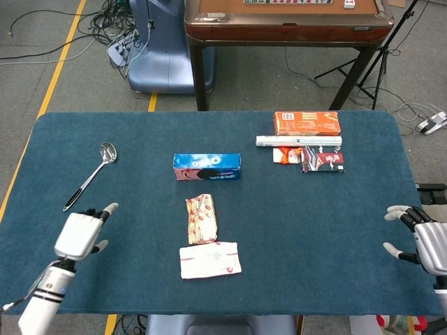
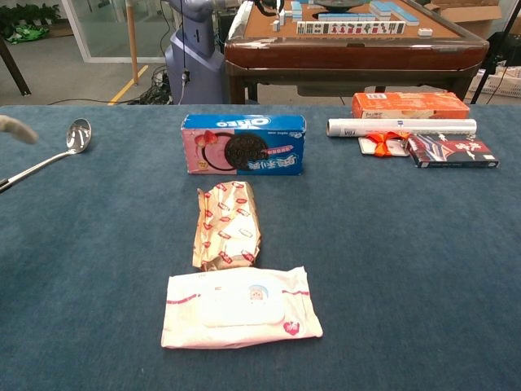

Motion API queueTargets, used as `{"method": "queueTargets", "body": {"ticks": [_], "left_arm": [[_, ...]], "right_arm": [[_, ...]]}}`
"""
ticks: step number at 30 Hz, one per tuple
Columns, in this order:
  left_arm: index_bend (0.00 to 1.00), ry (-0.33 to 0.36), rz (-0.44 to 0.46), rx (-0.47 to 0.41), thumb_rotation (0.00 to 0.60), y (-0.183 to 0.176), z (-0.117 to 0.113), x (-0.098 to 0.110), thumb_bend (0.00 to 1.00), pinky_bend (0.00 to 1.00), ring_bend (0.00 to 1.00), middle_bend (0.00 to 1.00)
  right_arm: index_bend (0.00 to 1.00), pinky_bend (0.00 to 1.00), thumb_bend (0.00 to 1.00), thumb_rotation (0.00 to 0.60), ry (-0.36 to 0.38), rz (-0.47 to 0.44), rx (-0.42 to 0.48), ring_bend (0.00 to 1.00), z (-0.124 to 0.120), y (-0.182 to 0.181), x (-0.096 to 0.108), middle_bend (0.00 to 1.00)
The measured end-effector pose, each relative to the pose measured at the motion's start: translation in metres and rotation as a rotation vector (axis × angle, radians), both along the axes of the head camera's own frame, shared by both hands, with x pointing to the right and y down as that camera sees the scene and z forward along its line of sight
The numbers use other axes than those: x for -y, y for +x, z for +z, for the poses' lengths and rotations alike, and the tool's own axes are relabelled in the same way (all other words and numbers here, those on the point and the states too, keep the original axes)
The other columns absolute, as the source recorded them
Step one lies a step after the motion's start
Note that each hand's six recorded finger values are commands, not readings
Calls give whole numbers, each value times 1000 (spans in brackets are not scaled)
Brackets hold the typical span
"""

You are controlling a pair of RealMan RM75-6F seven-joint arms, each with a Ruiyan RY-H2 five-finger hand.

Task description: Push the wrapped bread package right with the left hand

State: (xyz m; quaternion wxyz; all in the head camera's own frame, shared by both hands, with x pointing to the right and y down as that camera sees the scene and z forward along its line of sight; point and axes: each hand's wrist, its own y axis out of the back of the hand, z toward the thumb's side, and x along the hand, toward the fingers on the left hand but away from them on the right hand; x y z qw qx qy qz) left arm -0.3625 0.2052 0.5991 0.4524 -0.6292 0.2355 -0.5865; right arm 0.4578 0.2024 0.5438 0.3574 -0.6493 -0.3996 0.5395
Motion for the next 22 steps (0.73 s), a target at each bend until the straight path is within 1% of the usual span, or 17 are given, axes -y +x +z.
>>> {"method": "queueTargets", "body": {"ticks": [2,5,10,13,17,22], "left_arm": [[310,-4,-50,20,600,-16,-9,-14,0,663,454,543],[327,0,-111,33,600,-34,-20,-32,0,654,454,545],[336,-22,-192,64,600,-64,-27,-61,0,652,454,547],[348,-26,-202,75,600,-73,-27,-66,0,652,458,550],[351,-17,-188,72,600,-75,-27,-67,0,652,459,550],[358,-30,-181,64,600,-73,-22,-69,0,652,459,551]], "right_arm": [[398,623,73,600,-3,2,-4,279,1,0,0,339],[398,623,73,600,-7,4,-10,280,3,0,0,340],[398,623,72,600,-13,11,-21,281,5,2,0,340],[398,623,72,600,-17,12,-30,281,6,2,1,340],[398,623,73,600,-12,13,-33,282,5,2,3,342],[398,623,72,600,-23,19,-35,283,7,4,4,342]]}}
